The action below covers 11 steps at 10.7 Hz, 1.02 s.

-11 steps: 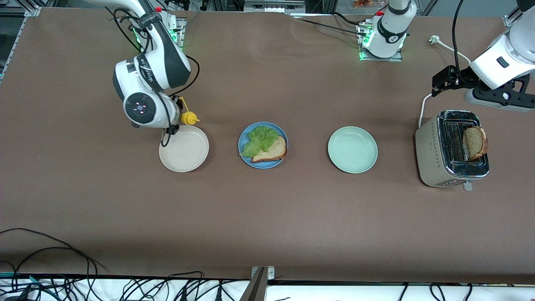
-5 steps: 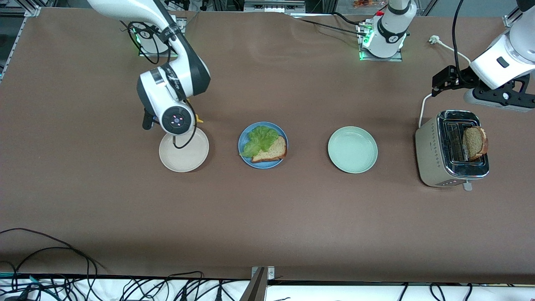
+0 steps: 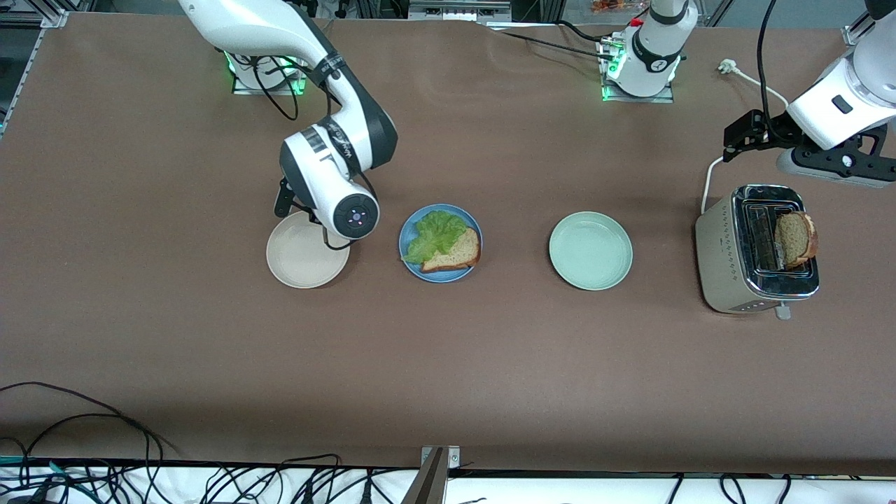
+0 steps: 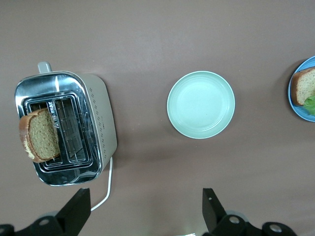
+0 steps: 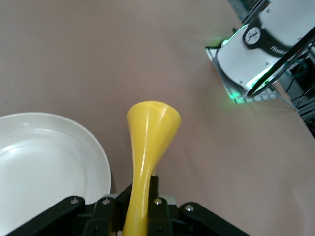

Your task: Make sandwich in blue plate with both arms

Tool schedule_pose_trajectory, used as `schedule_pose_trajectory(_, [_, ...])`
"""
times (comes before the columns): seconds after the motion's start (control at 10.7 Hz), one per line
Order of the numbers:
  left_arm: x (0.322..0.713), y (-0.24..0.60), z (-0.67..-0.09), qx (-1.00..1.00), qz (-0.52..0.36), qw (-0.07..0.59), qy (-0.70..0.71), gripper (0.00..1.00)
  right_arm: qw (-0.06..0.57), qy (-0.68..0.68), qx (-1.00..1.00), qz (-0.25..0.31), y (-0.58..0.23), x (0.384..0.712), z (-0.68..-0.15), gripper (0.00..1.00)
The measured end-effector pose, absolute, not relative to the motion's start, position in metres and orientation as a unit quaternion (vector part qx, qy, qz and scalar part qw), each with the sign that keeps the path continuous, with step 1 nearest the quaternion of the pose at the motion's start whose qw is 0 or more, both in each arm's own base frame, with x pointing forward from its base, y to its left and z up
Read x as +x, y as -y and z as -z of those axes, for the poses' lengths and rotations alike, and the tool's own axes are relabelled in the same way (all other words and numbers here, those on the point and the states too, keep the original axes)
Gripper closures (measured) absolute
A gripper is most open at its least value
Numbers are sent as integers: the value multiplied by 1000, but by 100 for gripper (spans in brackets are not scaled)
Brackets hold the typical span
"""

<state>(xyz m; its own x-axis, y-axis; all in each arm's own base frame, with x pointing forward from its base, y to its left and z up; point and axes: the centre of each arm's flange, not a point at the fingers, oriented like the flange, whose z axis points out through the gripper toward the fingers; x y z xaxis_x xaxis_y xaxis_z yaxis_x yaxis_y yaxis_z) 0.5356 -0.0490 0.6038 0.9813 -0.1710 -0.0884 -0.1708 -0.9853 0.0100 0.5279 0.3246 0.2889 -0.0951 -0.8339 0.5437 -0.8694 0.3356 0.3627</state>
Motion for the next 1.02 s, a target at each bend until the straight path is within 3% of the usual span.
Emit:
schedule_pose_trajectory(0.56, [536,49,-604,995,45,1,86,0,382,744,540,-98,-367,526,-251,91])
schedule_pose_trajectory(1.02, [536,49,-604,995,44,1,86,0,333,768,539,-94,-409,535,-295,91])
